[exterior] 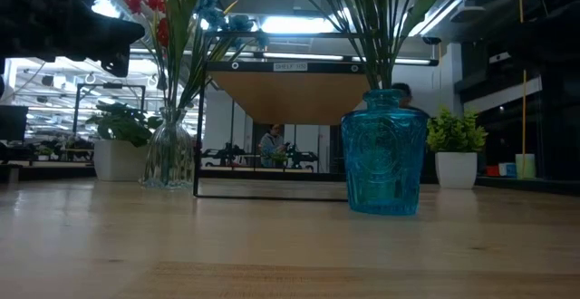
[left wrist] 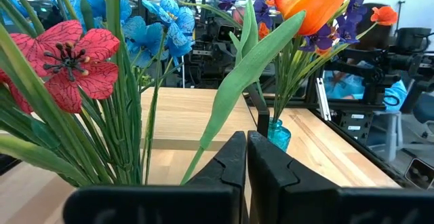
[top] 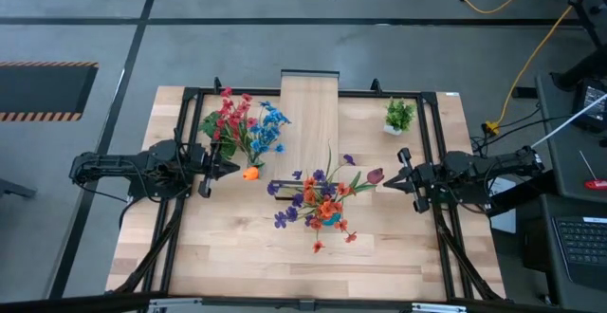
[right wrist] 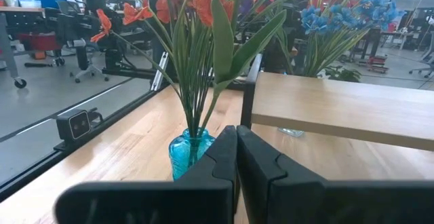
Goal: Pick and place flowers into a vace then onto a shelf
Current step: Return to Home Position
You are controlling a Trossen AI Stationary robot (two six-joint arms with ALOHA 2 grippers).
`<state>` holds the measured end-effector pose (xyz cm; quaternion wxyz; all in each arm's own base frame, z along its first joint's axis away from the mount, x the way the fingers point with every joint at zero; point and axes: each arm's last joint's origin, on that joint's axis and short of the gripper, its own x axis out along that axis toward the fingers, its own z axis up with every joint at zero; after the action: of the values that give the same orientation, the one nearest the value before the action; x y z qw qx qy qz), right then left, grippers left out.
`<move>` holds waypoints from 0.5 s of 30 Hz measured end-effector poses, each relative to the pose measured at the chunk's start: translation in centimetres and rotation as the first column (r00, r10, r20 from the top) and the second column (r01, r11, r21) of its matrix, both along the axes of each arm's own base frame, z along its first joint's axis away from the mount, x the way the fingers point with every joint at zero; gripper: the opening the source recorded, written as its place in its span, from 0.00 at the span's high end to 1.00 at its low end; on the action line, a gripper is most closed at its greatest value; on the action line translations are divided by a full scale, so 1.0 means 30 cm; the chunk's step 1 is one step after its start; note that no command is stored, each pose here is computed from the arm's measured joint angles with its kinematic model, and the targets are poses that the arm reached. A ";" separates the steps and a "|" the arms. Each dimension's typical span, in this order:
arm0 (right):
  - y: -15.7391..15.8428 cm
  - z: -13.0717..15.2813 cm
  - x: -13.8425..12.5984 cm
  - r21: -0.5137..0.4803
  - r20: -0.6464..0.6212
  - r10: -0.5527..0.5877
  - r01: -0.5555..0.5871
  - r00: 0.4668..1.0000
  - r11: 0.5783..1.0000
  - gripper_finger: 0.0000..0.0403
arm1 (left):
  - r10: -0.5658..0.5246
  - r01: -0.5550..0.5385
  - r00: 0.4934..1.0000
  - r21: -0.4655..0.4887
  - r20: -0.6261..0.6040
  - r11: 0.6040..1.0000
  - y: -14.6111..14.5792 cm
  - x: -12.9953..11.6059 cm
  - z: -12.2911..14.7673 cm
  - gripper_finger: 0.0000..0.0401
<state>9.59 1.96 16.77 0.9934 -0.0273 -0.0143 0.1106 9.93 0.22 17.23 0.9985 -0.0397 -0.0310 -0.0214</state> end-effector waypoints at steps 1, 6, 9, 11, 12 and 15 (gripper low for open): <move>0.000 0.000 0.000 0.000 0.000 0.000 0.000 1.000 1.000 0.96 | 0.000 0.000 1.000 0.000 0.000 1.000 0.000 0.000 0.000 0.97; 0.000 0.000 0.000 0.000 0.000 0.000 0.000 1.000 1.000 0.96 | 0.000 0.000 1.000 0.000 0.000 1.000 0.000 0.000 0.000 0.97; 0.000 0.000 0.000 0.000 0.000 0.000 0.000 1.000 1.000 0.96 | 0.000 0.000 1.000 0.000 0.000 1.000 0.000 0.000 0.000 0.97; 0.000 0.000 0.000 0.000 0.000 0.000 0.000 1.000 1.000 0.96 | 0.000 0.000 1.000 0.000 0.000 1.000 0.000 0.000 0.000 0.97; 0.000 0.000 0.000 0.000 0.000 0.000 0.000 1.000 1.000 0.96 | 0.000 0.000 1.000 0.000 0.000 1.000 0.000 0.000 0.000 0.97; 0.000 0.000 0.000 0.000 0.000 0.000 0.000 1.000 1.000 0.96 | 0.000 0.000 1.000 0.000 0.000 1.000 0.000 0.000 0.000 0.97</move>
<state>9.59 1.96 16.77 0.9934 -0.0274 -0.0143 0.1104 9.92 0.22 17.23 0.9985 -0.0397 -0.0311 -0.0213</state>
